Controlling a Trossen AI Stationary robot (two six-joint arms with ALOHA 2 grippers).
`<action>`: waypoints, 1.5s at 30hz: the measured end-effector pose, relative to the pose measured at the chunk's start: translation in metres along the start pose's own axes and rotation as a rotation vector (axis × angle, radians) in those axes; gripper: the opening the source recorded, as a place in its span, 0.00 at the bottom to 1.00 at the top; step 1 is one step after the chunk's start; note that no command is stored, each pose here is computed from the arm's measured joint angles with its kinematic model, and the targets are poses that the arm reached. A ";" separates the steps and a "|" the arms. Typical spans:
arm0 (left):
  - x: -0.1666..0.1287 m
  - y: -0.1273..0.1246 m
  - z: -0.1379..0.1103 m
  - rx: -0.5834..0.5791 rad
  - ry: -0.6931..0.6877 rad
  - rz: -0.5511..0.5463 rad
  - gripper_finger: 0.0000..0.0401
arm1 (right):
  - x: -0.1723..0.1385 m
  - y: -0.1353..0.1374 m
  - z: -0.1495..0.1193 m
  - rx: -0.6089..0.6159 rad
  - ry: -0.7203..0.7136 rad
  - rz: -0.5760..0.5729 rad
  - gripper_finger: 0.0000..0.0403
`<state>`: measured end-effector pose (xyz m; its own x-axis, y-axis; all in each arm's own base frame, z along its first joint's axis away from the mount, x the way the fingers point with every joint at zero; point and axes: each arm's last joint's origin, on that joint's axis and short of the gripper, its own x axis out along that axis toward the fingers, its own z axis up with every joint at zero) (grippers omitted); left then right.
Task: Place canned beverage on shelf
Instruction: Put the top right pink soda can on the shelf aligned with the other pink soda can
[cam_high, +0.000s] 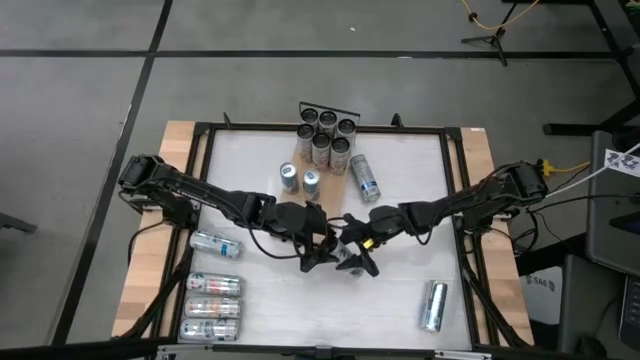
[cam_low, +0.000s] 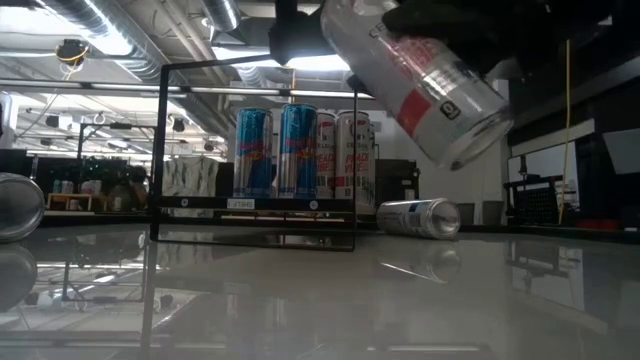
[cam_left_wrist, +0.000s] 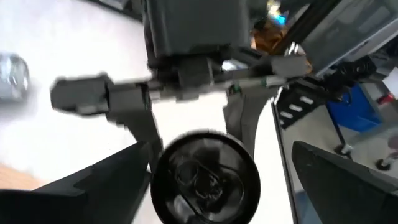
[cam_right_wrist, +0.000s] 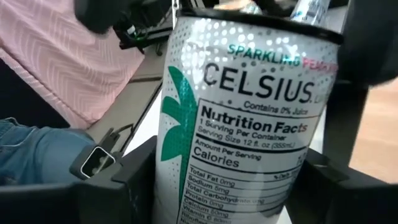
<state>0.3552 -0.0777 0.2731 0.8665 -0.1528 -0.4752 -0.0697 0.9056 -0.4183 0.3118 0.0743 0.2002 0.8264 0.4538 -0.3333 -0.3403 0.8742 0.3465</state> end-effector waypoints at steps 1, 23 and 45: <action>0.000 0.000 -0.001 -0.005 0.007 0.001 0.97 | 0.001 0.001 0.002 0.011 0.011 0.003 0.63; -0.001 -0.005 -0.006 0.067 0.045 -0.027 0.97 | 0.004 0.013 0.043 0.054 0.135 0.049 0.63; 0.000 -0.007 -0.007 0.067 0.049 -0.035 0.60 | 0.004 0.013 0.043 0.044 0.141 0.049 0.68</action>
<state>0.3520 -0.0865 0.2706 0.8424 -0.2024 -0.4993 -0.0053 0.9236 -0.3833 0.3302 0.0805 0.2408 0.7373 0.5182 -0.4334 -0.3560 0.8433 0.4028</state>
